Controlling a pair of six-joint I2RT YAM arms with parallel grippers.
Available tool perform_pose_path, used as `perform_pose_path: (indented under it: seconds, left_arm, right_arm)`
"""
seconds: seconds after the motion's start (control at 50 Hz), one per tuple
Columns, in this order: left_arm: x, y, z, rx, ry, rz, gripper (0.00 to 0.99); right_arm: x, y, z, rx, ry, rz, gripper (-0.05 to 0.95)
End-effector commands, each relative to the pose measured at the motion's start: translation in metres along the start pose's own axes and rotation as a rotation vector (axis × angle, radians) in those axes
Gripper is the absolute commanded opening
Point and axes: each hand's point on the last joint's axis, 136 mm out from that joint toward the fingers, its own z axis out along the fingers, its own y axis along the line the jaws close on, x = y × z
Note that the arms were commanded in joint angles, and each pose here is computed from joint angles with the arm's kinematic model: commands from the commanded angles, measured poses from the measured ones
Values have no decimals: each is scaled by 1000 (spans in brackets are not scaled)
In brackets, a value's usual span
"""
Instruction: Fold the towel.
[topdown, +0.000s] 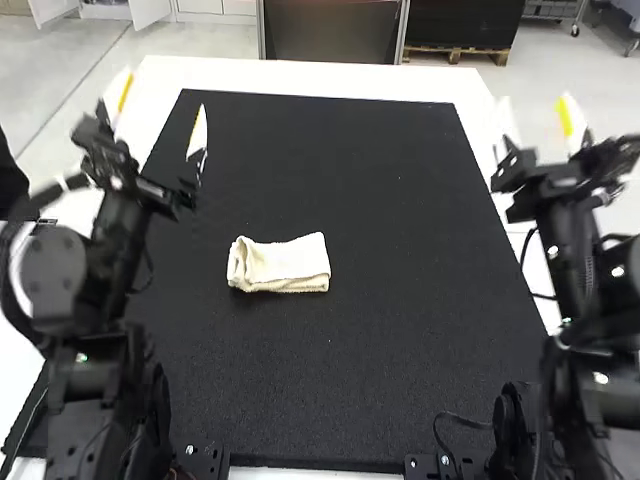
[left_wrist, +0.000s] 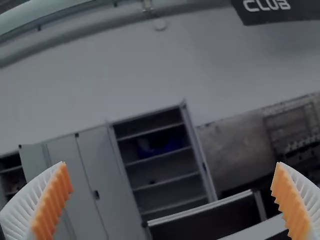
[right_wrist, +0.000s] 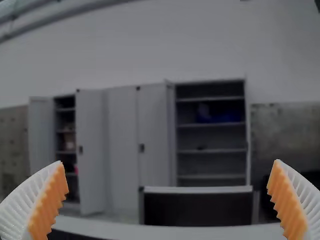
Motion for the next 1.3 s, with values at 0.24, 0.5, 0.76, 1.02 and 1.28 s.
perform_pose_path:
  seconds: [0.24,0.5,0.76,1.02,1.28]
  left_arm:
    - [100,5,-21,-88,352,-85,911]
    - [147,2,-44,-104,562,-116,966]
    - [158,2,-52,-94,618,-78,967]
    - [160,1,-53,-105,626,-123,967]
    - [161,0,-54,-129,627,-198,962]
  right_arm:
    - [136,-49,-33,242,369,48,911]
    - [181,-54,-58,287,578,55,913]
    - [182,-54,-59,286,583,45,913]
    - [182,-54,-59,284,583,45,913]
    - [182,-54,-59,284,583,45,913]
